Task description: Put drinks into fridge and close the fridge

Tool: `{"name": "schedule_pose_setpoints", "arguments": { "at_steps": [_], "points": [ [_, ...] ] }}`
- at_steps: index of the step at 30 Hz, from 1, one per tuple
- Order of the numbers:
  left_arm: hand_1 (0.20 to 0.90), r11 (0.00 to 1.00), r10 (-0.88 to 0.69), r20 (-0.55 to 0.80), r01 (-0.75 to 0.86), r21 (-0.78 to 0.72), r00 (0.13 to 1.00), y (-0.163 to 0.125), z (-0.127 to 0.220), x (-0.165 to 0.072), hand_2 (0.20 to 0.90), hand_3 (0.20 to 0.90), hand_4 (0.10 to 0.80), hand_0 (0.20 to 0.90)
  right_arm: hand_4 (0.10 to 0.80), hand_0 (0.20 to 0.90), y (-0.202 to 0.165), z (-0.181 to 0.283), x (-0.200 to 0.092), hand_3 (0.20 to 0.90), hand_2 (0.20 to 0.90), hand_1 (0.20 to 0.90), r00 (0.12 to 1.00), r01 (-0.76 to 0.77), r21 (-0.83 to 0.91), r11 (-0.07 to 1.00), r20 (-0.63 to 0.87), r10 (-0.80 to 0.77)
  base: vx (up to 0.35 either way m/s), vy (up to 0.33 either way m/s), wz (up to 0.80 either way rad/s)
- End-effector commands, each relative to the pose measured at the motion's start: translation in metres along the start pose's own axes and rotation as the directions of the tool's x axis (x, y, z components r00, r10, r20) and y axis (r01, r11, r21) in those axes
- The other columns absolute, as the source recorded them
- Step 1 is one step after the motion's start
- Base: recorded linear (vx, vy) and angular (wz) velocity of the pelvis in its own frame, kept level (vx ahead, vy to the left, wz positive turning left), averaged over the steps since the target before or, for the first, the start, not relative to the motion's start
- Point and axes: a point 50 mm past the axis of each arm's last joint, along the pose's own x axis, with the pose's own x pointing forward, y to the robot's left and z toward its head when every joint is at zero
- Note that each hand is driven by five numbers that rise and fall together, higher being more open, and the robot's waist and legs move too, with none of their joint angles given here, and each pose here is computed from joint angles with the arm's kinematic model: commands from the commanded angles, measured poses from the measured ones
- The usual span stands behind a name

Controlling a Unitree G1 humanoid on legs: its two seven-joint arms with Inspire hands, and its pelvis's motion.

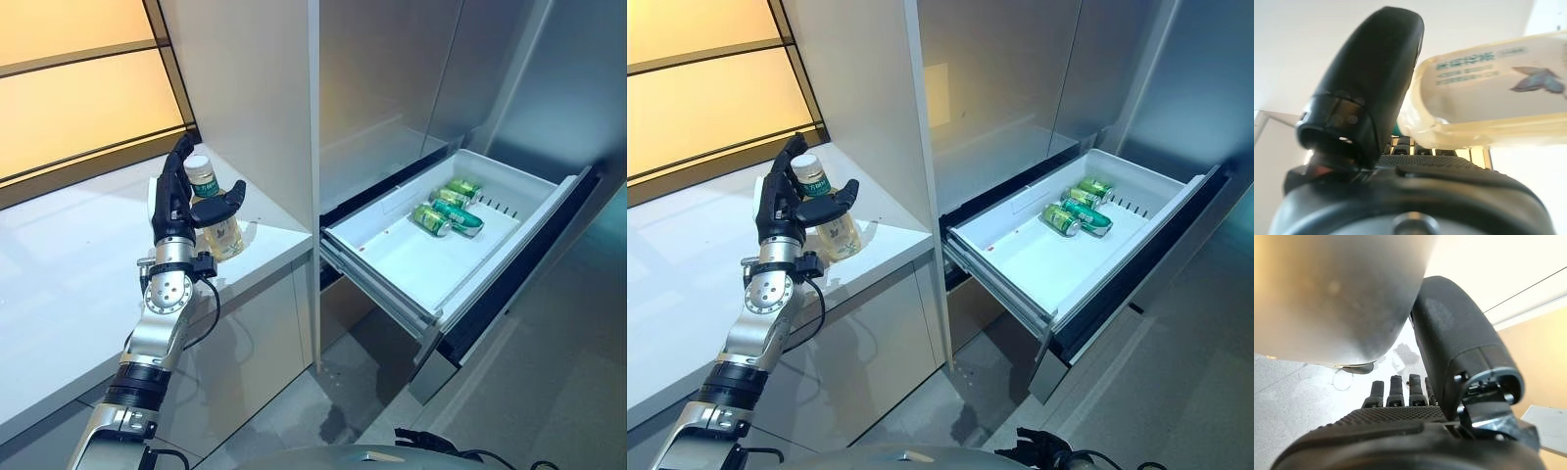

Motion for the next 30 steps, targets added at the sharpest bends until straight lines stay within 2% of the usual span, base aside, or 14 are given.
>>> {"name": "schedule_pose_setpoints", "arguments": {
  "at_steps": [1,11,30],
  "points": [
    [0.900,0.999,0.036,0.220,-0.040,0.013,0.975,0.002,0.041,0.024,0.900,0.900,0.800,0.900,0.800,0.900,0.010,-0.012,0.001,0.900,0.900,0.900,0.997,-0.055,-0.042,0.998,-0.053,0.053,0.000,0.000,0.00],
    [0.900,0.993,0.070,0.204,-0.088,0.082,0.976,0.006,0.036,0.026,0.900,0.900,0.800,0.900,0.800,0.900,0.010,-0.013,0.001,0.900,0.900,0.900,0.997,-0.059,-0.053,0.997,-0.060,0.055,0.000,0.000,0.00],
    [0.900,0.994,0.066,0.130,-0.076,0.073,0.989,0.005,0.023,0.028,0.900,0.900,0.800,0.900,0.800,0.900,0.010,-0.011,0.001,0.900,0.900,0.900,0.996,-0.062,-0.065,0.996,-0.062,0.058,0.000,0.000,0.00]
  ]
}}
